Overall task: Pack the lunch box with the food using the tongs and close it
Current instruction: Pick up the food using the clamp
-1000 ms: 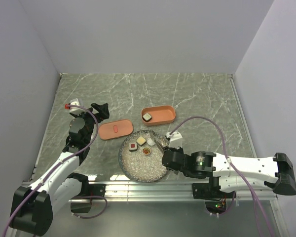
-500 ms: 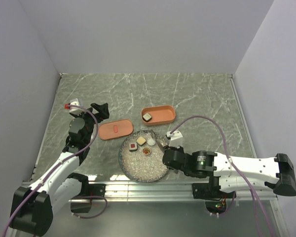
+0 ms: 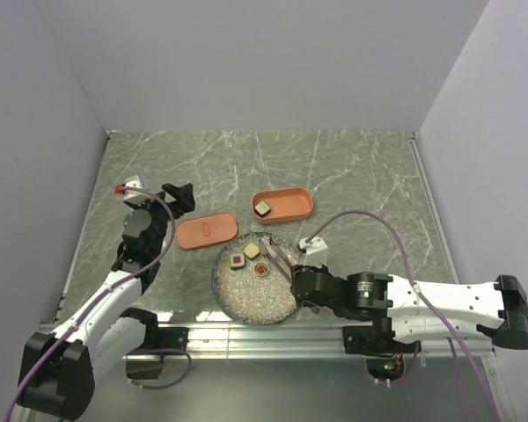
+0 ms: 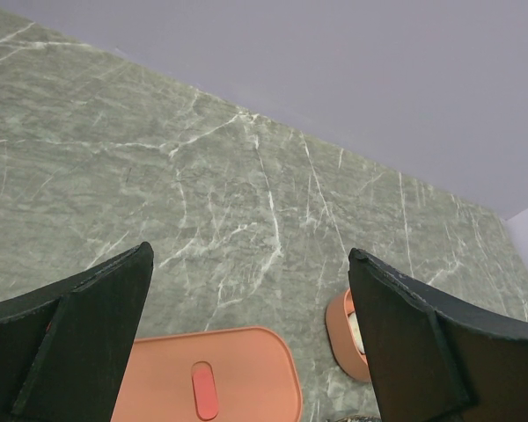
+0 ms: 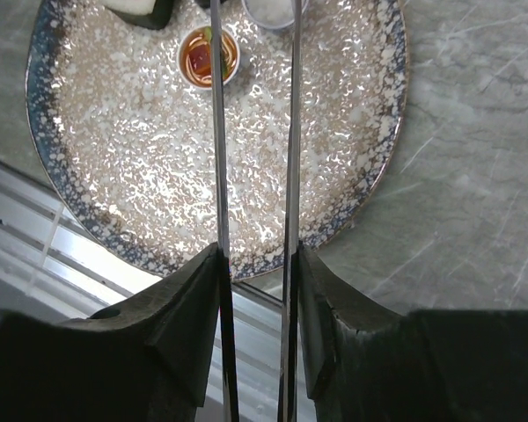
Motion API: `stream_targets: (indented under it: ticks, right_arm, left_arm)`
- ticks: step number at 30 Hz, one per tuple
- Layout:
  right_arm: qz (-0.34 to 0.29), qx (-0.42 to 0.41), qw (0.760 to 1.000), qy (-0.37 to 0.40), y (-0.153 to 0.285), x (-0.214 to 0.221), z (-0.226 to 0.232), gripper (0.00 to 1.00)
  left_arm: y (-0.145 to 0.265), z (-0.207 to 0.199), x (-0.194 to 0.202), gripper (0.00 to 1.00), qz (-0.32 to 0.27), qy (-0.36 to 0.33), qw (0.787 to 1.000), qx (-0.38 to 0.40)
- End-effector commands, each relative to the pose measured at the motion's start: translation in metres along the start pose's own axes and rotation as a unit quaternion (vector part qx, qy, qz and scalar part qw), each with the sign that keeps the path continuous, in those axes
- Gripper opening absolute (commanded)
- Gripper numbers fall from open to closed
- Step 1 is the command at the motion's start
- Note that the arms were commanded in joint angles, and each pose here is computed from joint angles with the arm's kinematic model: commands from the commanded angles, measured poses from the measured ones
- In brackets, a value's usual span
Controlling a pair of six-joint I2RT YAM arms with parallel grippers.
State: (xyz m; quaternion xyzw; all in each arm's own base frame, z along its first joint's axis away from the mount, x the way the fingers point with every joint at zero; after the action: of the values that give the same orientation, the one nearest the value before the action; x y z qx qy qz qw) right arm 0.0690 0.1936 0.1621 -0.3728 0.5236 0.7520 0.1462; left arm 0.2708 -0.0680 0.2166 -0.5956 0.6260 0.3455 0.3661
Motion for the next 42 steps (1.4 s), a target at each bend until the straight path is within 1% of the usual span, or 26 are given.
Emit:
stream_targets:
  ticks: [1,10,28,34,38,40,42]
  right_arm:
    - [-0.002,-0.002,1.000,-0.007,-0.004,0.002,0.006,0.45]
    - [0.008,-0.001,1.000,-0.013,-0.005,0.009,0.004,0.48]
    - [0.029,0.049,0.998,-0.027,-0.004,0.022,-0.010,0.48]
    - [0.039,0.043,0.998,-0.026,-0.005,0.028,-0.008,0.48]
    - [0.045,0.054,0.997,-0.022,-0.007,0.032,-0.009,0.48]
    - [0.044,0.054,0.997,-0.021,-0.009,0.032,-0.008,0.48]
    - [0.042,0.052,0.998,-0.020,-0.009,0.031,-0.006,0.42]
  left_arm:
    - [-0.002,-0.008,-0.011,0.99,-0.019,0.013,1.000,0.016]
    - [-0.002,-0.008,-0.011,0.99,-0.019,0.013,1.000,0.017]
    - [0.000,-0.008,-0.012,0.99,-0.022,0.015,0.999,0.017]
    - [0.001,-0.008,-0.013,1.00,-0.023,0.015,0.999,0.019]
    - [0.001,-0.009,-0.013,0.99,-0.023,0.015,0.999,0.020]
    - [0.001,-0.008,-0.013,1.00,-0.024,0.016,0.999,0.019]
    - [0.000,-0.009,-0.013,1.00,-0.023,0.016,0.999,0.019]
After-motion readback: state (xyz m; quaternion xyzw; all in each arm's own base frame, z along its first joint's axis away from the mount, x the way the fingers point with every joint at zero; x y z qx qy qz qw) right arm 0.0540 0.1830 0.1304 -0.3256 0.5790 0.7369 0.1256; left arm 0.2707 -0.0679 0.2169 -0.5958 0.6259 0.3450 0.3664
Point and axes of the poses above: each gripper's point midway between its finger pads, its own y axis back along the fingers, its own z axis along the line the jaws close on, x = y × z, the point moved 7 cm from there along y, back along the fingers, and after that the axes turned 1 degree about y, right-handed, at the moved point
